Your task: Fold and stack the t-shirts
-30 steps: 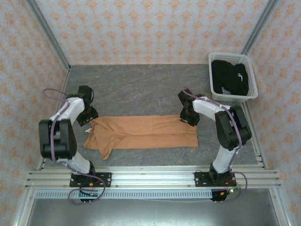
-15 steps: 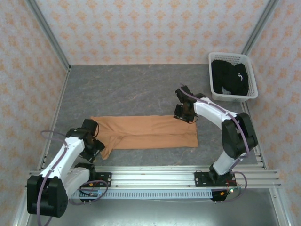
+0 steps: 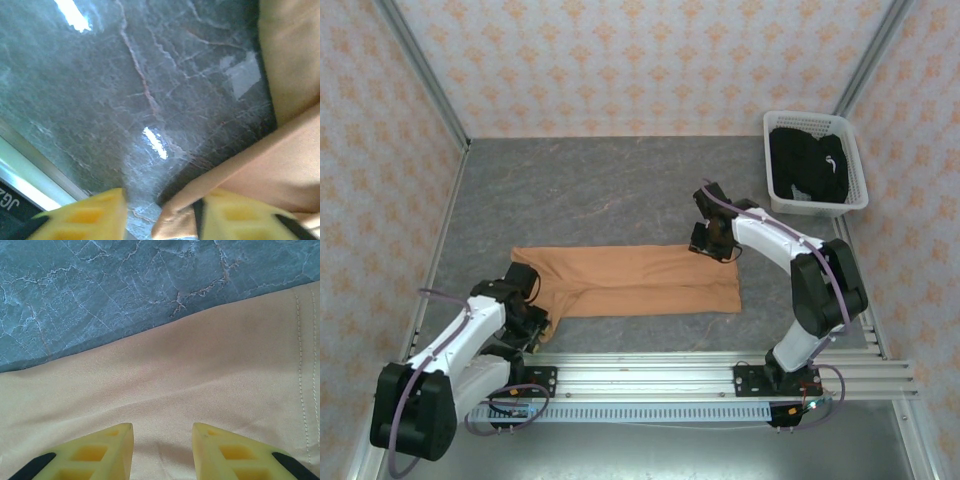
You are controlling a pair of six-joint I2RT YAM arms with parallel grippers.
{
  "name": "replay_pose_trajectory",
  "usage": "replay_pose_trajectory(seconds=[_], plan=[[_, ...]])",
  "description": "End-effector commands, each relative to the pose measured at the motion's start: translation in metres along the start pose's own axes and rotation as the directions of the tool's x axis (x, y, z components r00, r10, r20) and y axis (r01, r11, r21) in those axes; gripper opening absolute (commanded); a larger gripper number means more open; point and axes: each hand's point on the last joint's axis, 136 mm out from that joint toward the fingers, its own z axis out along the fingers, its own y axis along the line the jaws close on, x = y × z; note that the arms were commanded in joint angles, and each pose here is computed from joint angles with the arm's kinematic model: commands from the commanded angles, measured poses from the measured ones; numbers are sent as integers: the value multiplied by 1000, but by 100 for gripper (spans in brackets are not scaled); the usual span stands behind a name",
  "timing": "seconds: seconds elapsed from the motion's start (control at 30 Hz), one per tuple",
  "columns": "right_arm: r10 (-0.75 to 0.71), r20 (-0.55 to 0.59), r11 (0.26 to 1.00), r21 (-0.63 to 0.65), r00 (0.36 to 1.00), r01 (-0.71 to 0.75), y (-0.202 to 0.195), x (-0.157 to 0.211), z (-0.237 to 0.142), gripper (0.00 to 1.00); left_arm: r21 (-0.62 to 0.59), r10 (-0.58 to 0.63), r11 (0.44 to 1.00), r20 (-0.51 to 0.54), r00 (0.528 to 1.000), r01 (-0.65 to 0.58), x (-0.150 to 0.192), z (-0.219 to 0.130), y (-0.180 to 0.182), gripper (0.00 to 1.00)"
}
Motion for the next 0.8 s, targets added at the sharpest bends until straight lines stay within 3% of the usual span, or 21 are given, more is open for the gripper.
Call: replay_pose_trajectory(seconds=[0.0, 0.1, 0.43, 0.77], plan=[[0, 17, 1000, -11, 1000, 0, -1, 2, -5, 36, 45, 4, 999, 81, 997, -7, -15, 3, -19, 17], [-1, 24, 1000, -8, 1000, 1, -2, 1, -6, 36, 48, 13, 999, 113, 993, -18, -19, -7, -18, 0], [-1, 34, 1000, -14, 999, 1, 0, -1, -7, 36, 153, -21, 988, 25, 999, 17, 8, -32, -12, 0], [-5, 33, 1000, -8, 999, 6, -1, -1, -6, 36, 196, 97, 976, 12, 995, -97, 30, -54, -38, 0]])
